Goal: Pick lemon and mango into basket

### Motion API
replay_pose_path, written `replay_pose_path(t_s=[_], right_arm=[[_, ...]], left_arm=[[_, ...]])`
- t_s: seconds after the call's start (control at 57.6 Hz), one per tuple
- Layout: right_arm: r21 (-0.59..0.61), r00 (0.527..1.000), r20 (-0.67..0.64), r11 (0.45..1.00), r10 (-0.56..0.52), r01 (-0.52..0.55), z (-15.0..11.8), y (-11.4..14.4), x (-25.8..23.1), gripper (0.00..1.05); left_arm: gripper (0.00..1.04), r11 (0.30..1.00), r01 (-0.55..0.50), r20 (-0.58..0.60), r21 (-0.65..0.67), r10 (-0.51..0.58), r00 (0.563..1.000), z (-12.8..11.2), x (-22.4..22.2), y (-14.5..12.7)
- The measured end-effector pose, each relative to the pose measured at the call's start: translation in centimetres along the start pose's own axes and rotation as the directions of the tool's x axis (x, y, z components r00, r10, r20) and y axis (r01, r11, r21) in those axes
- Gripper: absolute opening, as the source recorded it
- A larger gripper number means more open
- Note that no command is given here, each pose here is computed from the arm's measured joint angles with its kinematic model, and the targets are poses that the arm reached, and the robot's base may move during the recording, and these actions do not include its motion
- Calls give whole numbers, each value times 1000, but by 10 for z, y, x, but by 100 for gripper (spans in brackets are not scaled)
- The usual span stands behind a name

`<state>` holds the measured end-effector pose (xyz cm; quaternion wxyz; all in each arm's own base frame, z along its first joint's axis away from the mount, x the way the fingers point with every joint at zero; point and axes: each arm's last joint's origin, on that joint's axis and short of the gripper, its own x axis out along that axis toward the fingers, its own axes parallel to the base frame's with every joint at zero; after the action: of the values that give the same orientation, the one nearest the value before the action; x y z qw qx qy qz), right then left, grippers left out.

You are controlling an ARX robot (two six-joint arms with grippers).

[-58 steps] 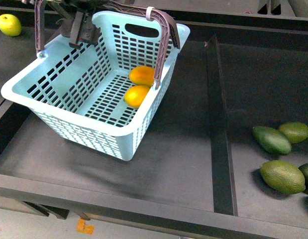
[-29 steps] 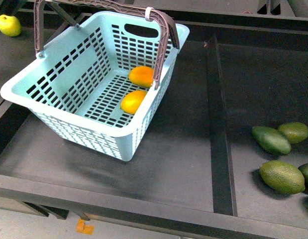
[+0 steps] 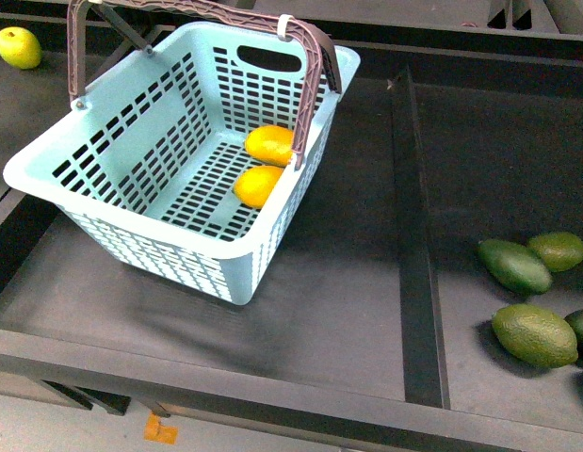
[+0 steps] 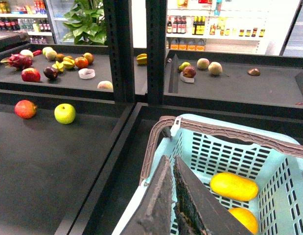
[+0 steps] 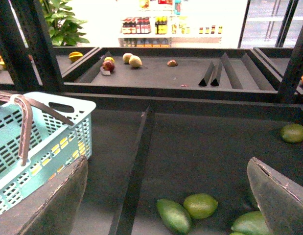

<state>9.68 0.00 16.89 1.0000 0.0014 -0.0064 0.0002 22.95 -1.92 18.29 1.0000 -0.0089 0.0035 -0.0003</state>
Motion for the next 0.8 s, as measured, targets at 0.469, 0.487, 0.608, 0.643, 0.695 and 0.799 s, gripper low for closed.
replay_pose_path(t_s=[0.469, 0.487, 0.608, 0.643, 0.695, 0.799], right_arm=[[0, 1000, 0, 1000, 0, 0, 0, 0, 0, 96], [0, 1000, 0, 1000, 0, 0, 0, 0, 0, 96], [0, 1000, 0, 1000, 0, 0, 0, 0, 0, 96], [0, 1000, 0, 1000, 0, 0, 0, 0, 0, 96], [0, 1000, 0, 1000, 0, 0, 0, 0, 0, 96], [0, 1000, 0, 1000, 0, 0, 0, 0, 0, 96]], left_arm=[[3, 1000, 3, -8, 6, -3, 1000, -21, -66, 19], [3, 1000, 3, -6, 6, -3, 1000, -20, -67, 19], [3, 1000, 3, -4, 7, -3, 1000, -19, -79, 19], [3, 1000, 3, -5, 7, -3, 1000, -19, -81, 19], [3, 1000, 3, -3, 7, -3, 1000, -19, -84, 19], [3, 1000, 3, 3, 7, -3, 1000, -17, -90, 19]])
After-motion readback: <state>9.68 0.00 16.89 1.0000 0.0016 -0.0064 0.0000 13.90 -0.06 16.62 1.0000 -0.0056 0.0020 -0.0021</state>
